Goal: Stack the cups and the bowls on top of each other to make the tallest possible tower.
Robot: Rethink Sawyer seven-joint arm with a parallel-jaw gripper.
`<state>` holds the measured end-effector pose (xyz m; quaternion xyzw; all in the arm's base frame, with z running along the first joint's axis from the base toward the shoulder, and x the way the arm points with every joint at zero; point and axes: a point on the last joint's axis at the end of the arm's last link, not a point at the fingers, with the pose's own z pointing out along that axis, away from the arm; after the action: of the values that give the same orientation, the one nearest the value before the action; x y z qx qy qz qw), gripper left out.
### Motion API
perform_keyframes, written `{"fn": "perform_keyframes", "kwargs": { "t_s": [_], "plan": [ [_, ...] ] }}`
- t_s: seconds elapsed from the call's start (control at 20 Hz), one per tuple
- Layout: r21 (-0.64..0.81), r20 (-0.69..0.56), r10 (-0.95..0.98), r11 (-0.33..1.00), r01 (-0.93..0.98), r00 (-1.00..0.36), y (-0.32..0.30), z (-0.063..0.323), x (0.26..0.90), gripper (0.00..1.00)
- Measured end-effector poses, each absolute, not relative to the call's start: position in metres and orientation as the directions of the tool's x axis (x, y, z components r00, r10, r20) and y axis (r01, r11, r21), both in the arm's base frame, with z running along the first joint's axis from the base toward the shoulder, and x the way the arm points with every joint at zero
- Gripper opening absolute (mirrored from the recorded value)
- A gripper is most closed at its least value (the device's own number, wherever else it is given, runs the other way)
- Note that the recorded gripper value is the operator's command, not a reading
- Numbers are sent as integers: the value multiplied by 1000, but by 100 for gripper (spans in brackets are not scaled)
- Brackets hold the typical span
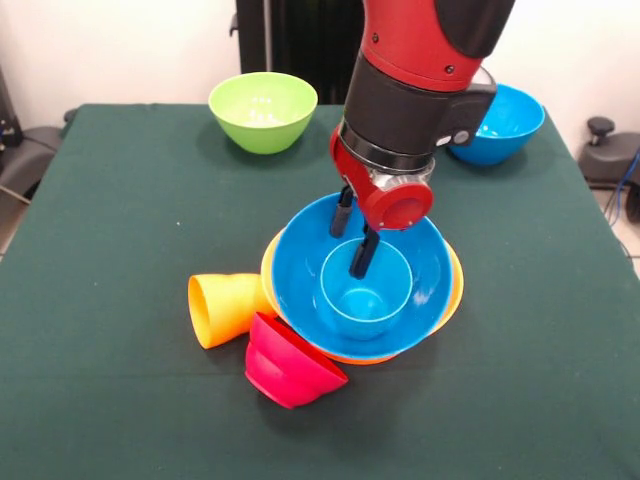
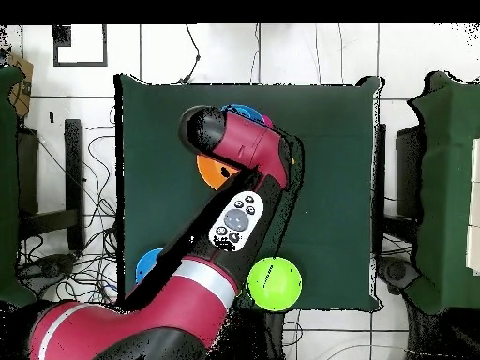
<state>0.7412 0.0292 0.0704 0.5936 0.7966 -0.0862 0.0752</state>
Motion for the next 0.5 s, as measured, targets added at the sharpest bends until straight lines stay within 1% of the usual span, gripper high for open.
{"fn": "perform_keyframes", "kwargs": {
  "t_s": [0.5],
  "plan": [
    [-34, -206, 942, 264, 964, -265, 31, 70, 729, 100]
  ]
}}
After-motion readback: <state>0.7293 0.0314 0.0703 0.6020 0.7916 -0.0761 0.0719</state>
